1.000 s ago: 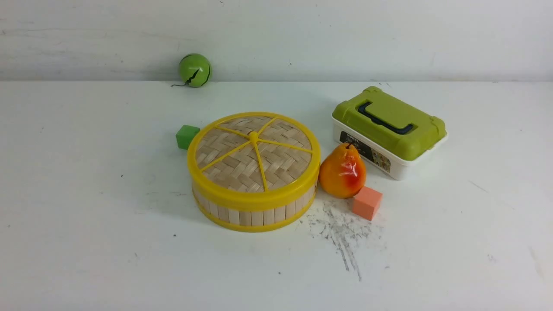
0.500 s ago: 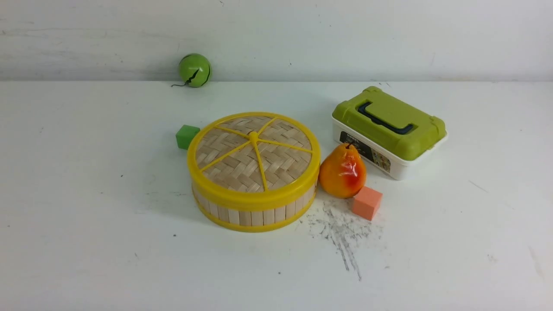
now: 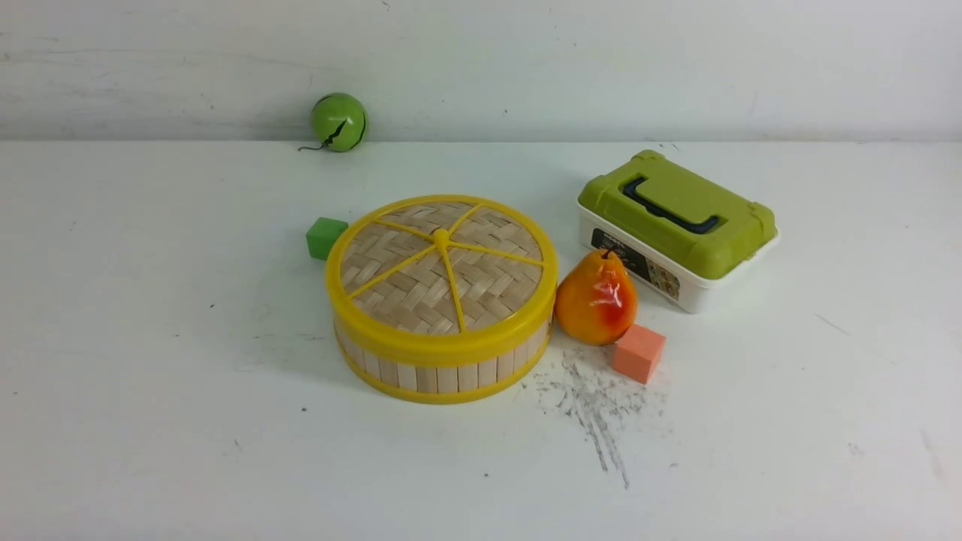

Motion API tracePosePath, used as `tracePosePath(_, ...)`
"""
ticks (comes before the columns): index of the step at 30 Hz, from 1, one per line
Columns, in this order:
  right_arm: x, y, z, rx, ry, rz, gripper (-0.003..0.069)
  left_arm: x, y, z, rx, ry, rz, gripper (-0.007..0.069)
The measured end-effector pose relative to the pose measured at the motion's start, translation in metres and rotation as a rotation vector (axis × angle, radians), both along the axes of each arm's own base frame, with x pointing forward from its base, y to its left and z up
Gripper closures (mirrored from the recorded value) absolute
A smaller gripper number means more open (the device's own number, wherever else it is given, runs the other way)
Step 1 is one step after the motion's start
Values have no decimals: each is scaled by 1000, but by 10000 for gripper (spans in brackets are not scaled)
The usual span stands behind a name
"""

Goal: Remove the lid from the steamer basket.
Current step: Use the left arm to lift the lid of the steamer

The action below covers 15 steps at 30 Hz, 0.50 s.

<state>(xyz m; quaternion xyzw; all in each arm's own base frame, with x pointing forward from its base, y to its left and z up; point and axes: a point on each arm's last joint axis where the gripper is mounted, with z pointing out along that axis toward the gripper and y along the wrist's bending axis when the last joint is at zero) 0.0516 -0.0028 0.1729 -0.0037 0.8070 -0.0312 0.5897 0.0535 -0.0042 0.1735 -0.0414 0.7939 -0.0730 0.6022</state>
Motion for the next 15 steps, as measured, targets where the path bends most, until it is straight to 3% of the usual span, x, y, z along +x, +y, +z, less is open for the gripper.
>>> tracePosePath(3,0,0,0,0,0,0,419,1,0,6,4,-69,4,491)
tracePosePath(12,0,0,0,0,0,0,419,-1,2,50,-20,-562,25,480)
tracePosePath(15,0,0,0,0,0,0,419,-3,3,57,-24,-637,28,480)
